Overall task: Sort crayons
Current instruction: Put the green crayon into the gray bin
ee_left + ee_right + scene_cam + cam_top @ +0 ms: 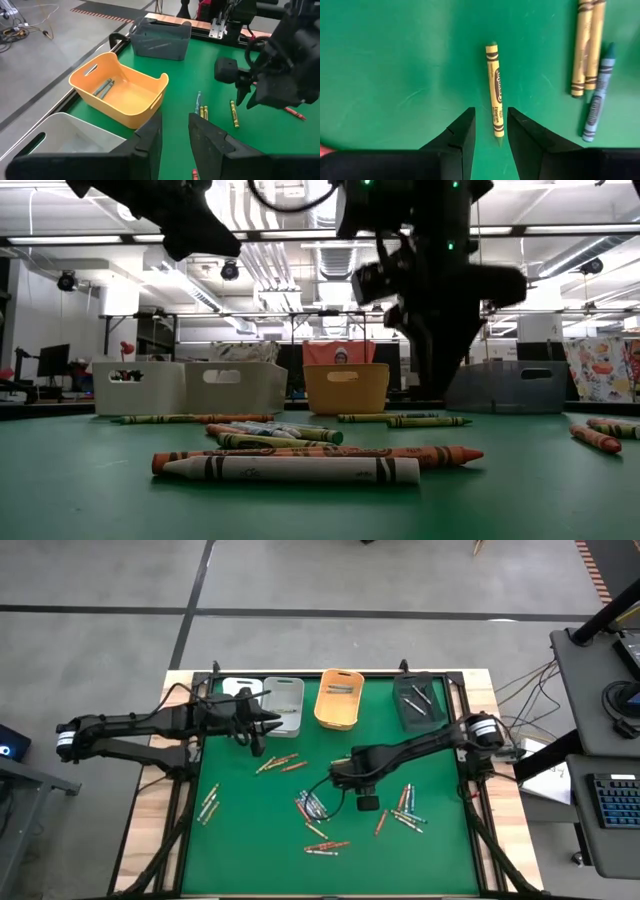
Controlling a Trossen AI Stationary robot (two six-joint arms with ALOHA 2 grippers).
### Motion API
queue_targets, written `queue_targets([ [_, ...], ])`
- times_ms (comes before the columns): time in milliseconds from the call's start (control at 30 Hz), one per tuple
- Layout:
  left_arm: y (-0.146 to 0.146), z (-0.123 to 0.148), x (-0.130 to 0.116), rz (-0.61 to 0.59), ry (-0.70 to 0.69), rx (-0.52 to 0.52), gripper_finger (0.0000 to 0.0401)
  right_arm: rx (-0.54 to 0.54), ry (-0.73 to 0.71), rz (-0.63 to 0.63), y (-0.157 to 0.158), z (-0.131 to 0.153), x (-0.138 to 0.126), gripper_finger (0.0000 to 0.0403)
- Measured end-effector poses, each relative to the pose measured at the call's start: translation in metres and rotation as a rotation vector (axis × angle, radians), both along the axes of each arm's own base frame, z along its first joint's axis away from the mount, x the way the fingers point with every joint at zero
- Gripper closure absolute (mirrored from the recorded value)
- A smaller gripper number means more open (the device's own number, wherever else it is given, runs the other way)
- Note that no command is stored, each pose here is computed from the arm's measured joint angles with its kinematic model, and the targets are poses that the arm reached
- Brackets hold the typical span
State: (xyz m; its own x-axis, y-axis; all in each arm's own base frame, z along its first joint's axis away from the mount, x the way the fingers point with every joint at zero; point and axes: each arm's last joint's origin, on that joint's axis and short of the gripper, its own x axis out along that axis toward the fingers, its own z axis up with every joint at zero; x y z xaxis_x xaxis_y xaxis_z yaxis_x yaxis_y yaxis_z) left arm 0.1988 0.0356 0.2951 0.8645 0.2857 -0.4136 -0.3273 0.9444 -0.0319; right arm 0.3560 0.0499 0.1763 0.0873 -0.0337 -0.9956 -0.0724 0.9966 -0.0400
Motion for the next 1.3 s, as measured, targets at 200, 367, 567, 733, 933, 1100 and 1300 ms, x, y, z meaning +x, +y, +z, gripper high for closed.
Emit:
queue_targets([
  [200, 0.0, 0.0, 0.0, 0.0, 0.002, 0.0, 0.0324, -0.015, 0.055, -0.023, -0.004, -0.02, 0.004, 0.03],
  [367, 0.0, 0.0, 0.0, 0.0, 0.002, 0.0, 0.0324, -0.019, 0.088, -0.027, -0.006, -0.032, 0.007, 0.0302],
  [567, 0.0, -0.001, 0.0, 0.0, 0.003, 0.0, 0.0324, -0.021, 0.111, -0.006, -0.006, -0.041, 0.008, 0.0327],
  [733, 0.0, -0.001, 0.0, -0.001, 0.003, 0.0, 0.0324, -0.01, 0.106, 0.003, -0.007, -0.041, 0.009, 0.0374],
  [933, 0.001, 0.0, 0.0, 0.012, 0.014, 0.04, 0.0324, -0.003, 0.083, 0.013, -0.009, -0.033, 0.008, 0.039],
  [1100, 0.001, 0.001, -0.002, 0.009, 0.013, 0.067, 0.0324, -0.013, -0.01, -0.008, -0.017, -0.006, 0.011, 0.0392],
  [1300, 0.0, 0.004, -0.005, -0.004, 0.009, 0.099, 0.0324, -0.006, -0.14, -0.008, -0.034, 0.028, 0.019, 0.0392],
])
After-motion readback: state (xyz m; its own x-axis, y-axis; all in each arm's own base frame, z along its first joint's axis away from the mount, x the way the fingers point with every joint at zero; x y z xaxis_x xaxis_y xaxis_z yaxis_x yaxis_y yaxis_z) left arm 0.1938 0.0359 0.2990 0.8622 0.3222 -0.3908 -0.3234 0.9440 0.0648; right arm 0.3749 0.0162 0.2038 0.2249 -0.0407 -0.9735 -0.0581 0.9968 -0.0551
